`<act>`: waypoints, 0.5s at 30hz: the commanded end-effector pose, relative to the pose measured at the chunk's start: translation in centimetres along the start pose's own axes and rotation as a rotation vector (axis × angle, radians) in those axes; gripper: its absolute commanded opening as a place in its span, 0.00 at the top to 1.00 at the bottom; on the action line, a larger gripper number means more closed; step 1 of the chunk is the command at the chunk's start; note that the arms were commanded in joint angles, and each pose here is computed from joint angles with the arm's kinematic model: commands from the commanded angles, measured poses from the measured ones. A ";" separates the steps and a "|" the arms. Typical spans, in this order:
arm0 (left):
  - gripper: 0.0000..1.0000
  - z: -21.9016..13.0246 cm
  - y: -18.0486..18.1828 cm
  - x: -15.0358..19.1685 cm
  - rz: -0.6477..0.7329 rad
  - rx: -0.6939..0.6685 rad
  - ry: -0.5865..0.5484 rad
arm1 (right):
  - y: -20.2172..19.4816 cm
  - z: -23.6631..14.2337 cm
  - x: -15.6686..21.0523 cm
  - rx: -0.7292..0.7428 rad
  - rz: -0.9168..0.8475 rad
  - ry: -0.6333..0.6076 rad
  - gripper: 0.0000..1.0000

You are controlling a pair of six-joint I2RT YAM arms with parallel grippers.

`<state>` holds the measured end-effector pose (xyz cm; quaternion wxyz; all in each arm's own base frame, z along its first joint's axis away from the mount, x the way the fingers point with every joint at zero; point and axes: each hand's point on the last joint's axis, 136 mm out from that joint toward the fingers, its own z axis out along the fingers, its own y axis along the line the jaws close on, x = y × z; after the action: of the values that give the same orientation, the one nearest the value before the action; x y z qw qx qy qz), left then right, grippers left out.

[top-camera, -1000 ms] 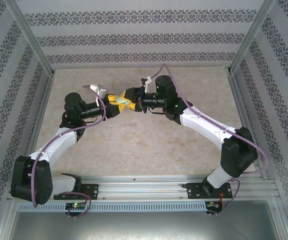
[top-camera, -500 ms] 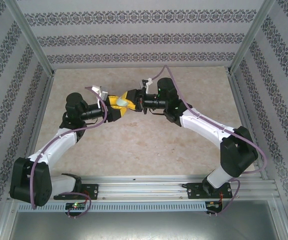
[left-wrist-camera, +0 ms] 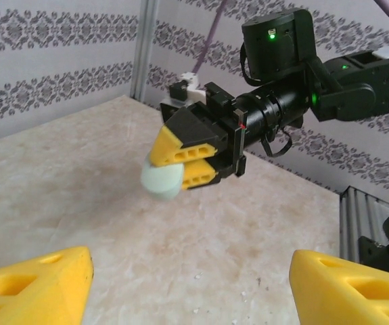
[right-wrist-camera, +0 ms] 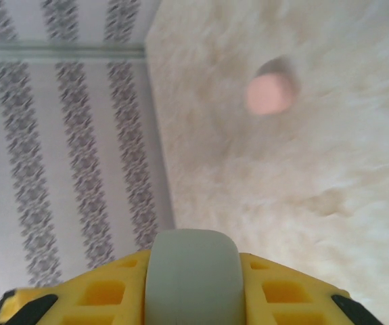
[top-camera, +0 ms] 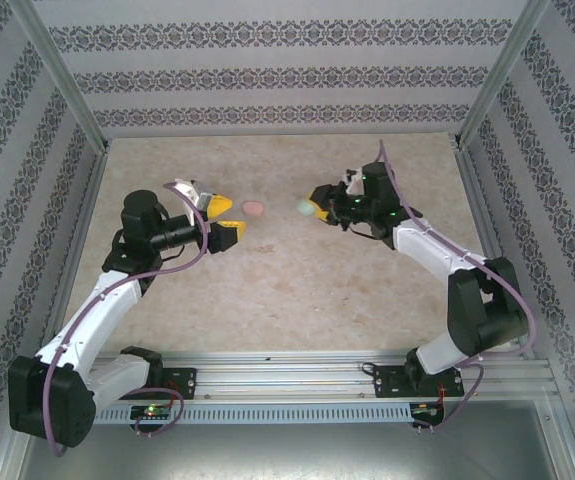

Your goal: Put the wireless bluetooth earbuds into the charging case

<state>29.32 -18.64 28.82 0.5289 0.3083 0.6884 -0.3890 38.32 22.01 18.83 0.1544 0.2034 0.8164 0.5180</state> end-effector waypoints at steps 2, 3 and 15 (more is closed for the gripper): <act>0.24 -0.6 1.1 1.1 0.008 -0.071 0.035 | -5.8 -0.2 -3.4 0.118 -0.033 -0.021 0.79; 0.24 -0.6 1.2 1.2 0.006 -0.073 0.038 | -6.7 0.0 -4.2 0.127 -0.031 -0.022 0.79; 0.24 -0.4 2.8 2.5 -0.011 -0.128 0.061 | -12.4 4.4 -10.7 0.160 -0.045 0.007 0.74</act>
<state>30.42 -17.41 26.61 0.5221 0.2819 0.7226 -0.3546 46.02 15.88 5.23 0.1182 0.2273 0.8620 0.4374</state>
